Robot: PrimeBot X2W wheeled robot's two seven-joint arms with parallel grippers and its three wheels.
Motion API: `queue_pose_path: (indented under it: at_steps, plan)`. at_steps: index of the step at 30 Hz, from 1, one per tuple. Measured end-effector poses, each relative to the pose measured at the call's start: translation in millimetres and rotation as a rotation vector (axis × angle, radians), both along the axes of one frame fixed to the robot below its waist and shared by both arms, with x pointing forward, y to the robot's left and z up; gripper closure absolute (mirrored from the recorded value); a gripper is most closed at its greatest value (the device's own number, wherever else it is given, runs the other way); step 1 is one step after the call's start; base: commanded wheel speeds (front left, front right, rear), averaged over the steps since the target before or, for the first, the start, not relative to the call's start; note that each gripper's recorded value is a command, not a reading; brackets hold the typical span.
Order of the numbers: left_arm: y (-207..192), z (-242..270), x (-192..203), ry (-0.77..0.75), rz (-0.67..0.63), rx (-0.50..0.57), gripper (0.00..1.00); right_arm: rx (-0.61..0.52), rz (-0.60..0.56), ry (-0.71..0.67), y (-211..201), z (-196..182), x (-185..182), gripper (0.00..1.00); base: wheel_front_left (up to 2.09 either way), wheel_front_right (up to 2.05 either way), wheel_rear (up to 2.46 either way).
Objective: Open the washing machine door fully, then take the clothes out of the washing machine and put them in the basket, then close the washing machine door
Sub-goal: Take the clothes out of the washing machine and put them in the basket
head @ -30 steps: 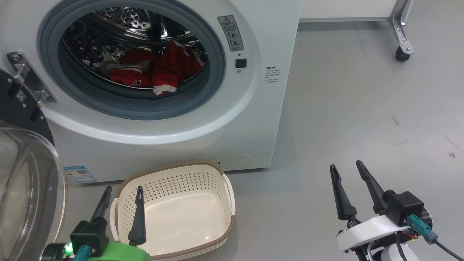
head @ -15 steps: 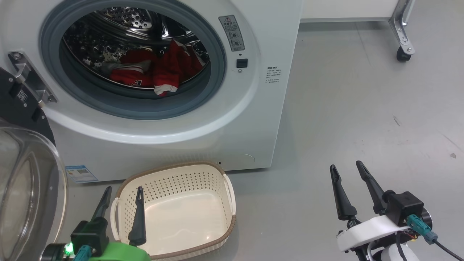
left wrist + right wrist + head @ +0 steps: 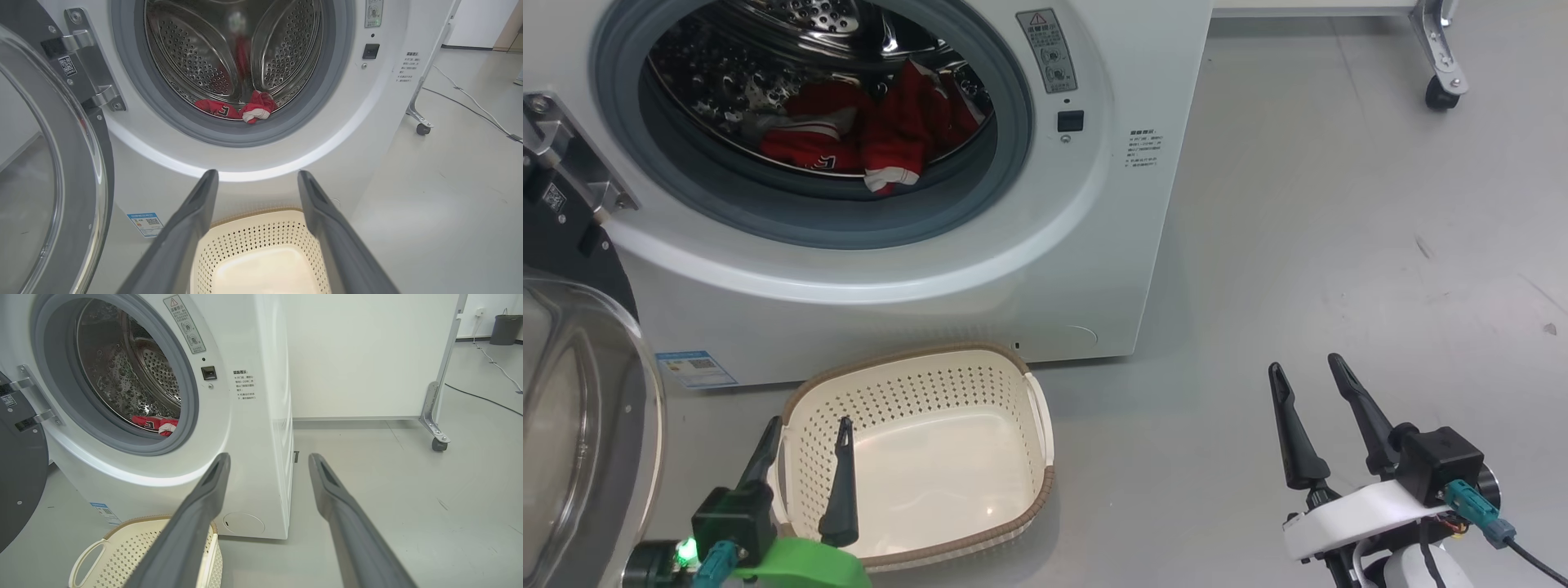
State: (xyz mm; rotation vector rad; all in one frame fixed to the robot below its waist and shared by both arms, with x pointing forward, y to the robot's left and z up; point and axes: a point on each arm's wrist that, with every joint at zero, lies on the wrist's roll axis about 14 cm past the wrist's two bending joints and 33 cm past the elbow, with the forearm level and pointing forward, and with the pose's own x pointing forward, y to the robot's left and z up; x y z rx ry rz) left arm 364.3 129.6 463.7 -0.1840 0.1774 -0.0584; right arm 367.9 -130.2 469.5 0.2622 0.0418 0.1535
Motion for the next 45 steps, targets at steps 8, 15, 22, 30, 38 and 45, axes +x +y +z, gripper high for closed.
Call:
queue_pose_path:
  at_steps: [8,15,22,30,38,45]
  plan:
    - [-10,-8,27,0.025,-0.03,-0.001,0.0,0.004,0.015,0.018,5,-8,13,0.0,0.0,0.0,0.0]
    - [-17,-46,51,0.152,-0.051,-0.014,0.0,-0.012,0.035,0.024,10,-16,35,0.0,0.0,0.0,0.0]
    - [-29,-75,85,0.251,-0.095,-0.045,0.0,-0.015,0.054,0.026,15,-25,59,0.0,0.0,0.0,0.0]
    - [-34,-79,147,0.238,-0.093,-0.103,0.0,-0.01,0.071,0.058,18,-46,78,0.0,0.0,0.0,0.0]
    - [-26,-74,207,0.186,-0.08,-0.085,0.0,0.022,0.075,0.085,19,-58,86,0.0,0.0,0.0,0.0]
    - [-24,-76,245,0.176,-0.076,-0.072,0.0,0.045,0.053,0.105,12,-62,85,0.0,0.0,0.0,0.0]
